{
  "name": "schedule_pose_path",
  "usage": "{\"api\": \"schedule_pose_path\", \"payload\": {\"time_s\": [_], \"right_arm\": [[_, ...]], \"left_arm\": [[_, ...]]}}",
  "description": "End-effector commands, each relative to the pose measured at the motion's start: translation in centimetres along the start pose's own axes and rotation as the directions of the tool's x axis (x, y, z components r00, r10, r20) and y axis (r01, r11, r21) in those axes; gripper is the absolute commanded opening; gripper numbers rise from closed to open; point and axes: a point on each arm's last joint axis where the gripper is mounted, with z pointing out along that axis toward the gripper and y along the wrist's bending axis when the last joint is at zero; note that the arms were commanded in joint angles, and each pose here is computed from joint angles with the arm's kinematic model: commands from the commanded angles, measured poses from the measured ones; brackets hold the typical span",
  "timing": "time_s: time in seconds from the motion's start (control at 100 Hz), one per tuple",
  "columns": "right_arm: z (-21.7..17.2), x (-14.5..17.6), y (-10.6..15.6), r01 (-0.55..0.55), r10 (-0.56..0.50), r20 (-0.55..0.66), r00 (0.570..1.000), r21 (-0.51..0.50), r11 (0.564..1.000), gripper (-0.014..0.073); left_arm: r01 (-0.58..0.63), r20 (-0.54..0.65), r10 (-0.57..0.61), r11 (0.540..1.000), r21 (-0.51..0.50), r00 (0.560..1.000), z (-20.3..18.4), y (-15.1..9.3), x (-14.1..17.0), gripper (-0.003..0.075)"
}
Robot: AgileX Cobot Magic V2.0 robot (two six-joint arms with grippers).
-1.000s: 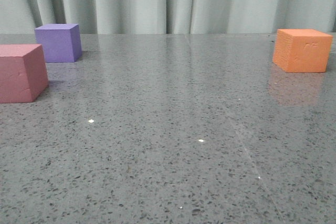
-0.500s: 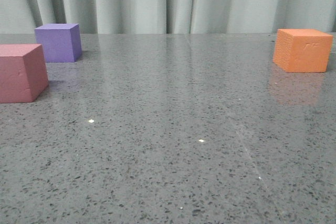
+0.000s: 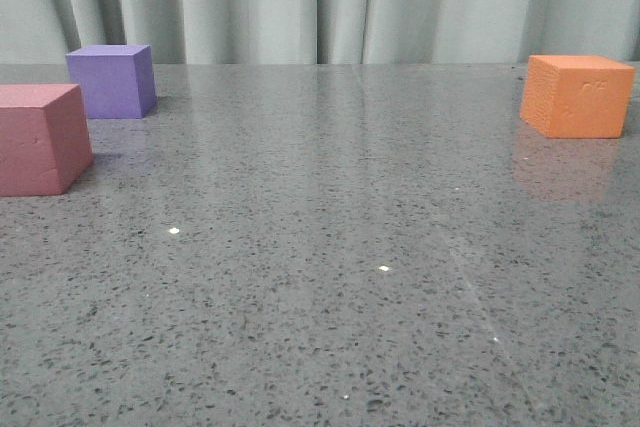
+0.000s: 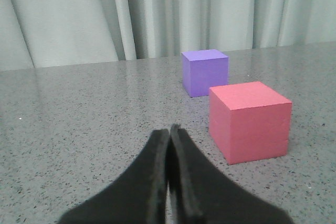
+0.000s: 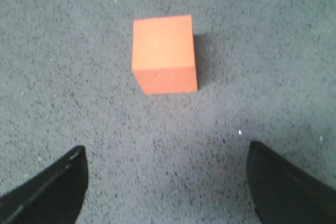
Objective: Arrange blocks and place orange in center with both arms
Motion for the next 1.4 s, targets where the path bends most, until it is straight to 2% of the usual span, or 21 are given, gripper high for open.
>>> {"api": "schedule_pose_path", "payload": {"time_s": [0.0, 0.31, 0.65, 0.97, 1.39], "right_arm": [[-1.0, -2.0, 0.3, 0.012, -0.008, 0.144, 0.99, -0.024, 1.0, 0.0634], [1.6, -5.6, 0.9, 0.038, -0.038, 0.109, 0.993, 0.001, 0.999, 0.0634], [7.5, -8.4, 1.8, 0.072, -0.071, -0.006, 0.997, 0.016, 0.997, 0.0634], [12.1, -8.3, 1.7, 0.08, -0.076, -0.098, 0.992, 0.033, 0.996, 0.0634], [15.8, -6.8, 2.0, 0.098, -0.091, -0.182, 0.979, 0.03, 0.995, 0.0634]], "left_arm": [[0.013, 0.065, -0.014, 1.0, 0.006, 0.998, -0.1, -0.1, 0.9, -0.0019], [0.013, 0.065, -0.014, 1.0, 0.006, 0.998, -0.1, -0.1, 0.9, -0.0019], [0.013, 0.065, -0.014, 1.0, 0.006, 0.998, -0.1, -0.1, 0.9, -0.0019], [0.013, 0.065, -0.014, 1.0, 0.006, 0.998, -0.1, -0.1, 0.9, -0.0019], [0.013, 0.065, -0.014, 1.0, 0.006, 0.998, -0.1, -0.1, 0.9, -0.0019]]}}
